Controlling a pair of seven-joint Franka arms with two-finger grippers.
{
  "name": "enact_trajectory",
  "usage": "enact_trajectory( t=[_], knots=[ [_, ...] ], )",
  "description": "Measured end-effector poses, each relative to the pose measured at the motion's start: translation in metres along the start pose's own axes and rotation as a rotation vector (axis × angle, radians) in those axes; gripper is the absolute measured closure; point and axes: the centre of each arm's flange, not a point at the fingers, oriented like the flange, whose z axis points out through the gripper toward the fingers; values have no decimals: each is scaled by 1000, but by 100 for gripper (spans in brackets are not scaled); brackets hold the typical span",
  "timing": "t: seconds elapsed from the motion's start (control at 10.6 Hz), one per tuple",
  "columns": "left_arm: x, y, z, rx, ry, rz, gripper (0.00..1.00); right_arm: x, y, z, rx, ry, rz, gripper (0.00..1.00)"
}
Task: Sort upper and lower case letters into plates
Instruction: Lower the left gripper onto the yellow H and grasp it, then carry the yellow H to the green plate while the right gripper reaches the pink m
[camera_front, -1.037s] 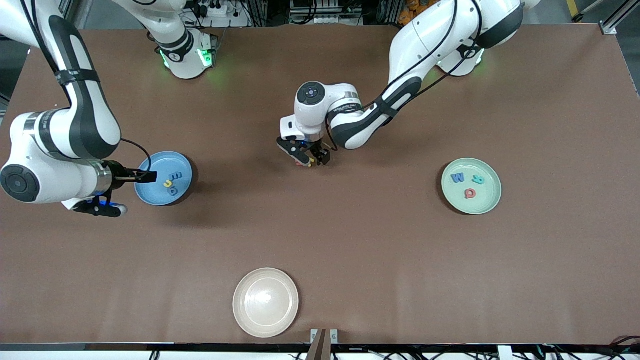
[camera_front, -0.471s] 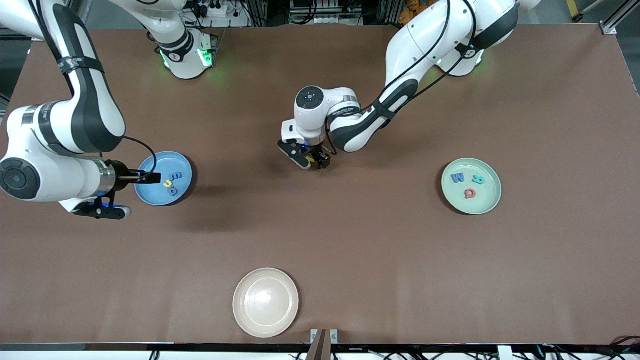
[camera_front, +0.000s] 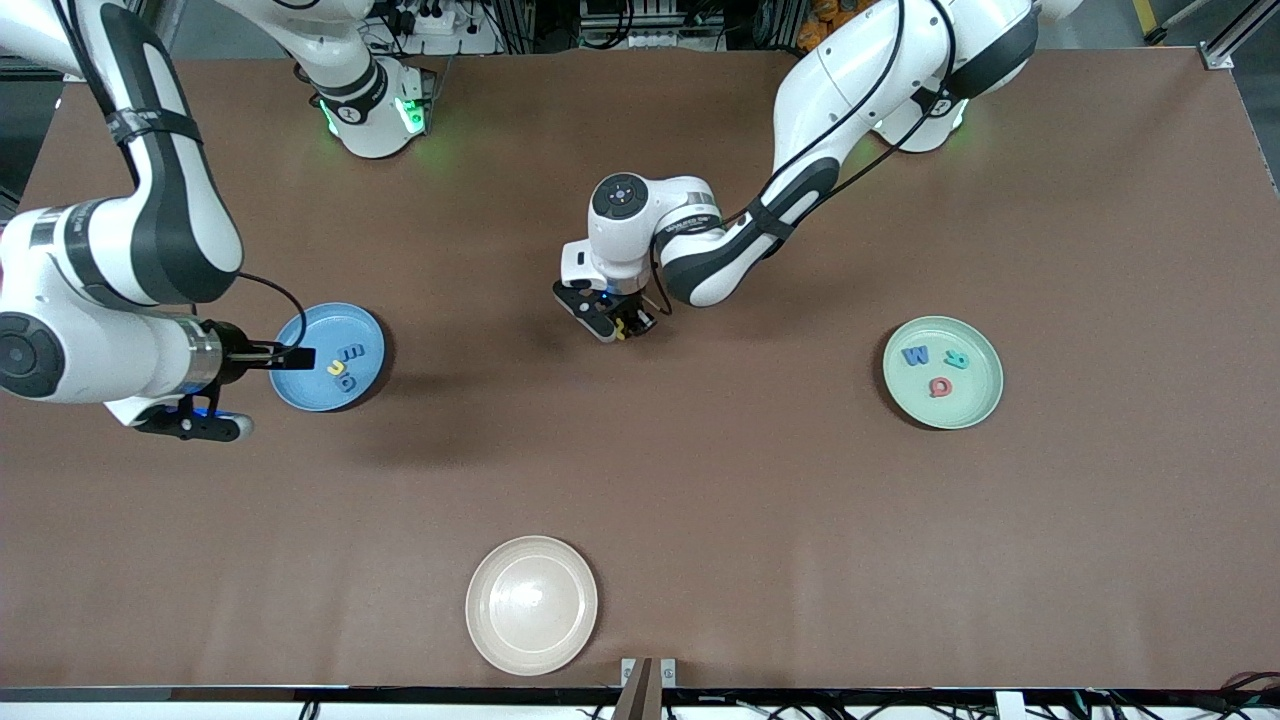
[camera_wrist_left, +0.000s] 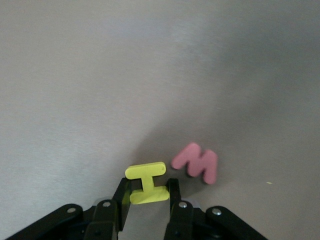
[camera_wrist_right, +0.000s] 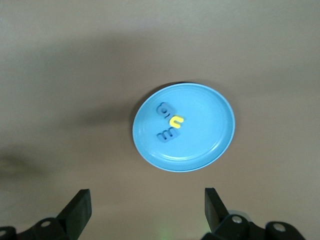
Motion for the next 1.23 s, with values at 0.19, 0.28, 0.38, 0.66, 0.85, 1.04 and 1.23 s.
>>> enact_trajectory(
  t=[0.19,0.28,0.38,0.66,0.85,1.04,1.23],
  knots=[
    [9,-38,-5,-14,-1,-83,66,2,4,-6,2,14,6,0],
    [15,-57,-17,-29,-8,-144,66,0,-4,-7,1,18,-5,0],
    [21,-82,-38,-25,-16,-198,66,-2,-18,-8,-4,26,-24,0],
    [20,-177,-115,48,-53,-334,66,-15,-76,-6,31,22,14,0],
    [-4,-239,-148,118,-119,-404,66,-30,-127,-3,38,27,86,0],
    [-48,-312,-163,154,-221,-427,66,-52,-189,8,49,31,113,0],
    [-115,-381,-152,127,-318,-477,66,-76,-273,46,50,48,15,0]
  ],
)
